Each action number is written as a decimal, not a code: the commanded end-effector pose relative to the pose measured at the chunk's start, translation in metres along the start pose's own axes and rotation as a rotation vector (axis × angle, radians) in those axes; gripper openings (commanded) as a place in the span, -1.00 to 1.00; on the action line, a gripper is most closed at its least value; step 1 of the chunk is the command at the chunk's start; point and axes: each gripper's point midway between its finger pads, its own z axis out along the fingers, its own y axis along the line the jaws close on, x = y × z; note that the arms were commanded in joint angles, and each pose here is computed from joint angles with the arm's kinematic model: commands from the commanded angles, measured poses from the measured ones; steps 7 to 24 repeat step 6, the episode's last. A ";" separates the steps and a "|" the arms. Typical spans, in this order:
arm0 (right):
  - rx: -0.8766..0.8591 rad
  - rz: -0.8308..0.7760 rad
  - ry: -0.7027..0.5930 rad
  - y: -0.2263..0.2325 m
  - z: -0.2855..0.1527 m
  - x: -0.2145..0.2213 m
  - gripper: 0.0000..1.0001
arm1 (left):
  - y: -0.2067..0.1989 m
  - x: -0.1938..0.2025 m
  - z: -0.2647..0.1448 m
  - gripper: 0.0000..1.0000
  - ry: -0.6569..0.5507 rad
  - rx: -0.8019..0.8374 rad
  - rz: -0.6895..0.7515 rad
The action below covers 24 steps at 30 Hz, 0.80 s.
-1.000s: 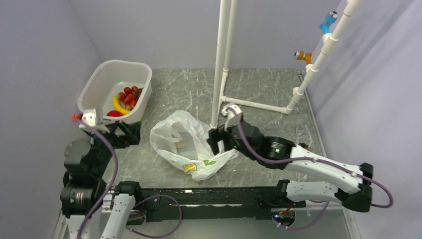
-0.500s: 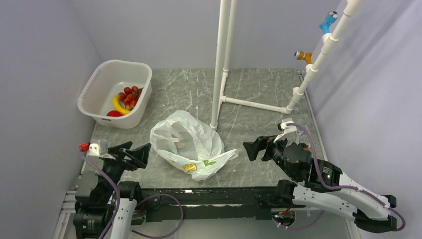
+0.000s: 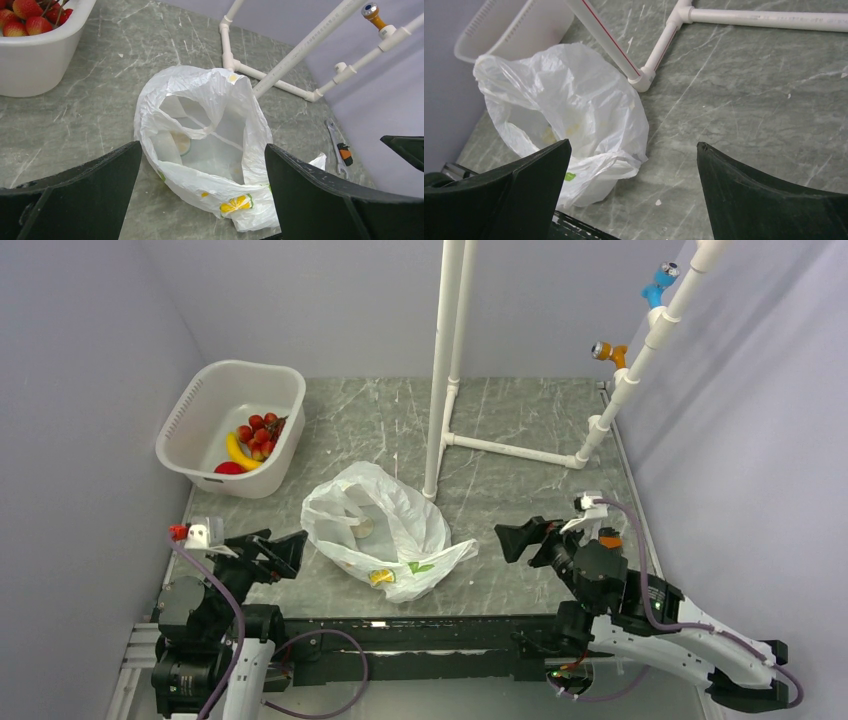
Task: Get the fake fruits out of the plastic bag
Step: Reset both arms
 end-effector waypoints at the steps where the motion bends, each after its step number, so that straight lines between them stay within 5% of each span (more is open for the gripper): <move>1: 0.011 0.081 -0.069 -0.003 -0.002 -0.014 0.99 | -0.022 -0.019 -0.033 0.99 -0.174 0.101 0.054; 24: 0.068 0.094 -0.093 -0.016 -0.002 -0.013 0.99 | -0.022 -0.019 -0.032 0.99 -0.166 0.100 0.055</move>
